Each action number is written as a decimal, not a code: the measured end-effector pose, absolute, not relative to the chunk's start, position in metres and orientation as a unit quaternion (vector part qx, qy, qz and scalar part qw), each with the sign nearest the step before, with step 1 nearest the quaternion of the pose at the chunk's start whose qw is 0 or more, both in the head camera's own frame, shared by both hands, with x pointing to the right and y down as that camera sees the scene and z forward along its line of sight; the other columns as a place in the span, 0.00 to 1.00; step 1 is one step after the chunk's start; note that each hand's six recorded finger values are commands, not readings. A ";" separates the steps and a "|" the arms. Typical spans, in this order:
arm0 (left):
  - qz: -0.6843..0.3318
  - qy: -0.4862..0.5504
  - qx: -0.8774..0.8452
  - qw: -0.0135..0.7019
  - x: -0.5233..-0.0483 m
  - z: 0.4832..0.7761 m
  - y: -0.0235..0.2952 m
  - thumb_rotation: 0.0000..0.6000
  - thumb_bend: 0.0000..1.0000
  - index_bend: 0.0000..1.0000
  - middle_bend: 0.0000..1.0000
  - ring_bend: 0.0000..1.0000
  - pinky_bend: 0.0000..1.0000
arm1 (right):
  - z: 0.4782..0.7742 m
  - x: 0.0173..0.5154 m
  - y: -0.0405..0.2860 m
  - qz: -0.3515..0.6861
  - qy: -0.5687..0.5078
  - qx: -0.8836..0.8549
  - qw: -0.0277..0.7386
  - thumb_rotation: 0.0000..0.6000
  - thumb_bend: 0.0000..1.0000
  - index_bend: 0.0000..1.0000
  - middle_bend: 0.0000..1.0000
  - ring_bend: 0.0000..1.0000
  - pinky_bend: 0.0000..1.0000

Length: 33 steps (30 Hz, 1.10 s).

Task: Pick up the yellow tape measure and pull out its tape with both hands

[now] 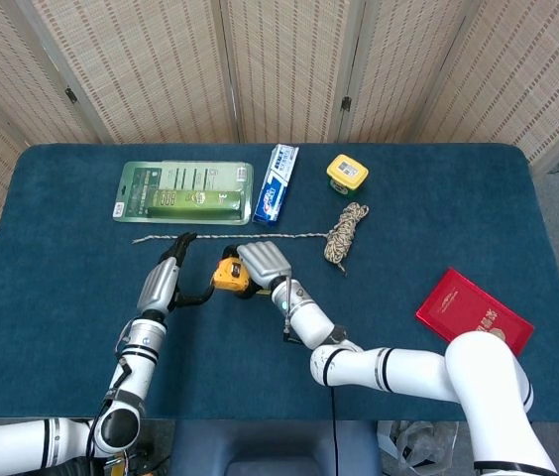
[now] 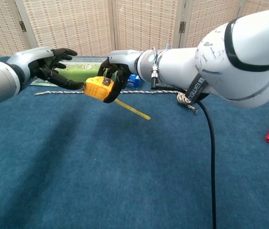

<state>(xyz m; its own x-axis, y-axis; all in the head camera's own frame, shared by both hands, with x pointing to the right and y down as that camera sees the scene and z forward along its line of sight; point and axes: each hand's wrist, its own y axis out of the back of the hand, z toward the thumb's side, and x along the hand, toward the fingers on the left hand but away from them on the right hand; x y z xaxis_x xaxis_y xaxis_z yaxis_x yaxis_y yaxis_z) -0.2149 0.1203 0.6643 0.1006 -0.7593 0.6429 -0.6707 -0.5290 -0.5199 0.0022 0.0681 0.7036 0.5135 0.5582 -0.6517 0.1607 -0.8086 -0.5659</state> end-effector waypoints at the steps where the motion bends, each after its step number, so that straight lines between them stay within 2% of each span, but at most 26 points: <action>1: -0.466 0.483 -0.740 0.048 -0.215 0.664 0.120 1.00 0.34 0.00 0.00 0.00 0.00 | 0.704 0.002 0.068 0.445 -0.213 -0.841 0.223 1.00 0.27 0.58 0.53 0.45 0.31; 20: -0.487 0.480 -0.728 0.047 -0.226 0.675 0.121 1.00 0.34 0.00 0.00 0.00 0.00 | 0.708 0.000 0.066 0.436 -0.198 -0.850 0.220 1.00 0.27 0.58 0.53 0.44 0.31; 33: -0.478 0.476 -0.737 0.039 -0.216 0.673 0.124 1.00 0.34 0.00 0.00 0.00 0.00 | 0.707 -0.008 0.067 0.433 -0.200 -0.850 0.225 1.00 0.27 0.58 0.53 0.44 0.31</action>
